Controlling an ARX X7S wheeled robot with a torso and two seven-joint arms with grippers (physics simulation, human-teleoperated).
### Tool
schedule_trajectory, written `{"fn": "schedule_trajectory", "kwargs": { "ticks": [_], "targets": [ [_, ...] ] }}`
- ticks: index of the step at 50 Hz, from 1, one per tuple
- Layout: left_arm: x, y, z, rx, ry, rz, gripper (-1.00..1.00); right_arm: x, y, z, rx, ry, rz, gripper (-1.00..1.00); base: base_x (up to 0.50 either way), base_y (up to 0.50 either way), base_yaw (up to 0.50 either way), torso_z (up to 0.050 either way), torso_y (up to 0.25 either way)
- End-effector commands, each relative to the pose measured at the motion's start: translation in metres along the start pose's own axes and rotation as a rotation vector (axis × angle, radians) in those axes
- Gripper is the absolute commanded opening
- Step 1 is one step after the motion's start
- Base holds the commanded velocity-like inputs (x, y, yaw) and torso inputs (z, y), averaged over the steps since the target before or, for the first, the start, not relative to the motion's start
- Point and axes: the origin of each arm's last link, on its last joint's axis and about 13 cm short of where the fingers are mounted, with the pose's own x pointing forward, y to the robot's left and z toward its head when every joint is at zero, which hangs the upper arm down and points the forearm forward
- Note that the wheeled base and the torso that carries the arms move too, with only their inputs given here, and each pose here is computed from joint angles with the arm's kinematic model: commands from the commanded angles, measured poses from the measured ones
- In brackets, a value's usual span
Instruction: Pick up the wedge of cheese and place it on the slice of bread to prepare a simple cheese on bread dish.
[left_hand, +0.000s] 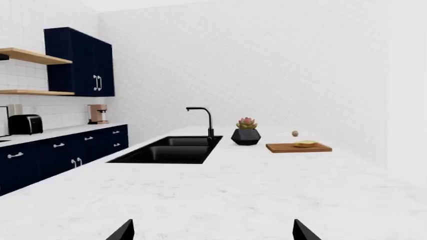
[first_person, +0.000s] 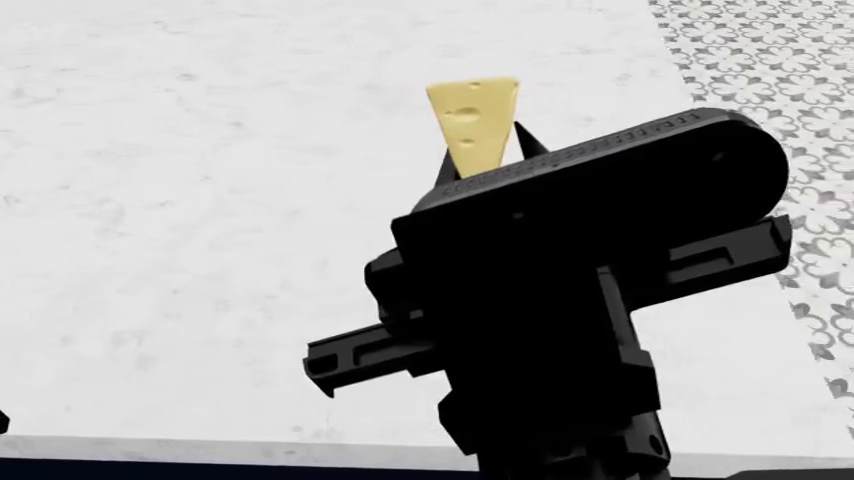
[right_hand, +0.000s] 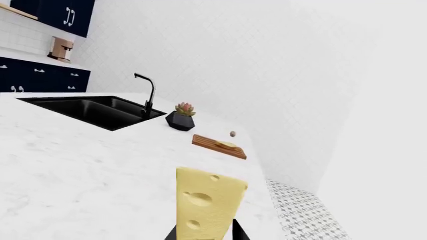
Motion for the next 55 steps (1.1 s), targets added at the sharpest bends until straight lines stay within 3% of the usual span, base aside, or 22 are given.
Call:
{"fn": "schedule_trajectory", "kwargs": {
  "ticks": [1,55],
  "targets": [
    [-0.0007,0.0006,-0.0012,0.001,-0.001,-0.002,1.00,-0.0005,0.0014,0.0036,-0.010,-0.012,-0.007,-1.00,0.00,-0.50,0.00,0.000,0.000],
    [-0.0015,0.0012,-0.0021,0.000,-0.002,0.000,1.00,-0.0013,0.0034,0.0036,0.023,-0.028,0.029,-1.00,0.00,-0.50,0.00,0.000,0.000]
  ]
}}
